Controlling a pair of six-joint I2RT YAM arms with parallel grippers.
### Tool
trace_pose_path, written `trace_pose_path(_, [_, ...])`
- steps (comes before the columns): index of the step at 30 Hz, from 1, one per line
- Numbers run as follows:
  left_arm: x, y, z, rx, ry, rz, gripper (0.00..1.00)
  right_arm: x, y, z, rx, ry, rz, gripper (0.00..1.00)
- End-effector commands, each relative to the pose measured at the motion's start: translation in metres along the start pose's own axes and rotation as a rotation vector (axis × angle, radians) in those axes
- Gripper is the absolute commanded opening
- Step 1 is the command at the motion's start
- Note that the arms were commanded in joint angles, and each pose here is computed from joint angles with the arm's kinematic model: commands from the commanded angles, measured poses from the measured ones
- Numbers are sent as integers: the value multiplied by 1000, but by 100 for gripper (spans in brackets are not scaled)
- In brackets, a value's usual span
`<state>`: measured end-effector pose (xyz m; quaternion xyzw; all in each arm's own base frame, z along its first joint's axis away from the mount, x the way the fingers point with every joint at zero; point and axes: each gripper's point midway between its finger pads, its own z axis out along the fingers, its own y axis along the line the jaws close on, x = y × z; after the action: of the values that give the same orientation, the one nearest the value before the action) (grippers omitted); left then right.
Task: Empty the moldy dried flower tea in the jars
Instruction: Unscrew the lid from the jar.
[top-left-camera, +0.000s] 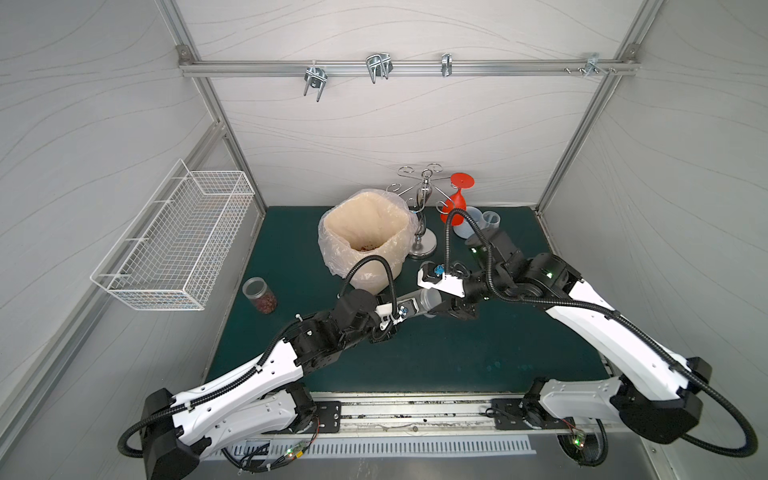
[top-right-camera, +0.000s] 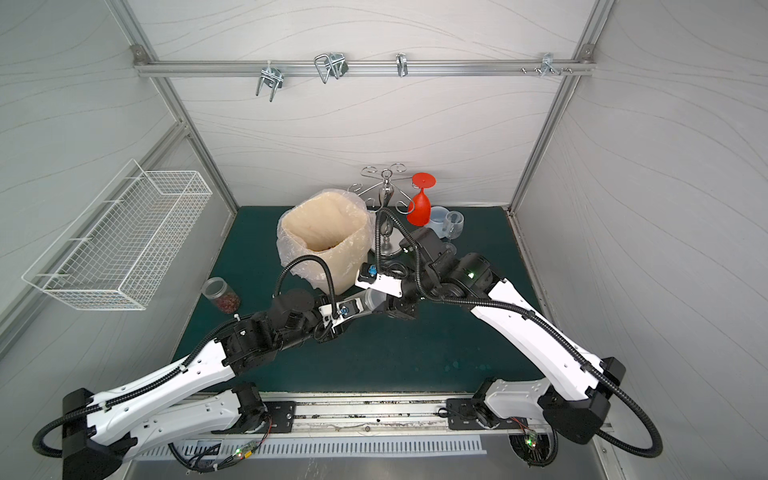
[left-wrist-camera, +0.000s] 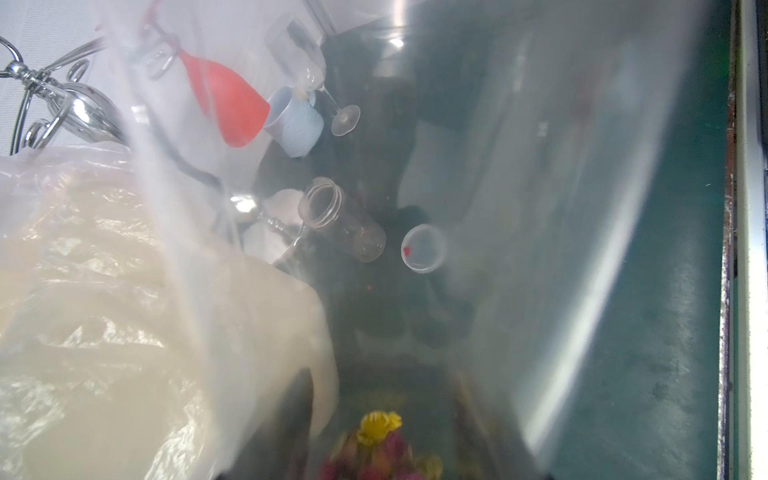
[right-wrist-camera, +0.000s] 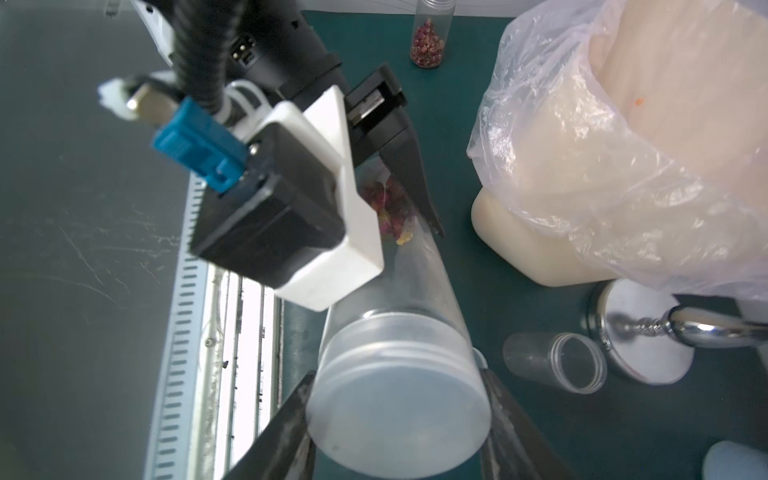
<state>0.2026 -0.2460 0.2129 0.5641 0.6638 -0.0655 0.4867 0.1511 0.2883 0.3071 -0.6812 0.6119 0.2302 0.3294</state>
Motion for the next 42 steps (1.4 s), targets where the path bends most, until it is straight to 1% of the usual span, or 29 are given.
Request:
trace_pose_path(1, [-25,4,-6,3,-91,9,0,-14,6,-1,-19,-51,-197,25])
trace_pose_path(3, [-25,5,-5,-3,-88,9,0,-15,6,0,-21,-57,-185,31])
trace_pose_path(4, [-25,5,-5,-5,-87,7,0,-16,5,0,-16,-61,-177,36])
trace_pose_path(6, [-25,6,-6,-10,-90,7,0,-18,3,-1,-4,-68,-140,58])
trace_pose_path(8, [-25,7,-7,-15,-91,6,0,-22,1,-5,6,-70,-80,78])
trace_pose_path(9, [-25,8,-7,-19,-91,6,0,-25,1,-10,5,-74,-45,86])
trace_pose_path(10, [-25,8,-7,-25,-90,5,0,-27,1,-14,10,-74,0,91])
trace_pose_path(13, [-21,15,-7,-63,-70,3,0,-36,3,-30,25,-111,132,98])
trace_pose_path(16, [-21,21,-8,-94,-66,0,0,-42,4,-43,39,-172,316,99])
trace_pose_path(19, [-20,25,-9,-122,-63,0,0,-41,-3,-54,34,-199,631,99])
trace_pose_path(20, [-20,27,-9,-133,-60,-2,0,-37,-6,-55,21,-190,740,99])
trace_pose_path(21, [-20,29,-9,-143,-60,-2,0,-34,-7,-54,12,-176,818,99])
trace_pose_path(23, [-19,30,-8,-148,-54,-2,0,-26,-8,-52,19,-131,907,99])
trace_pose_path(27, [-19,29,-6,-143,-50,-4,0,-15,-11,-45,48,-89,961,99])
trace_pose_path(33, [-19,29,-7,-142,-48,-2,0,-8,-11,-25,38,-28,965,94])
trace_pose_path(37, [-18,29,-7,-140,-47,-2,0,-6,-14,-16,45,-3,961,87])
trace_pose_path(39, [-18,28,-7,-139,-46,-2,0,-5,-16,-13,53,4,959,80])
trace_pose_path(42, [-18,28,-7,-137,-45,-1,0,-6,-17,-9,52,7,954,73])
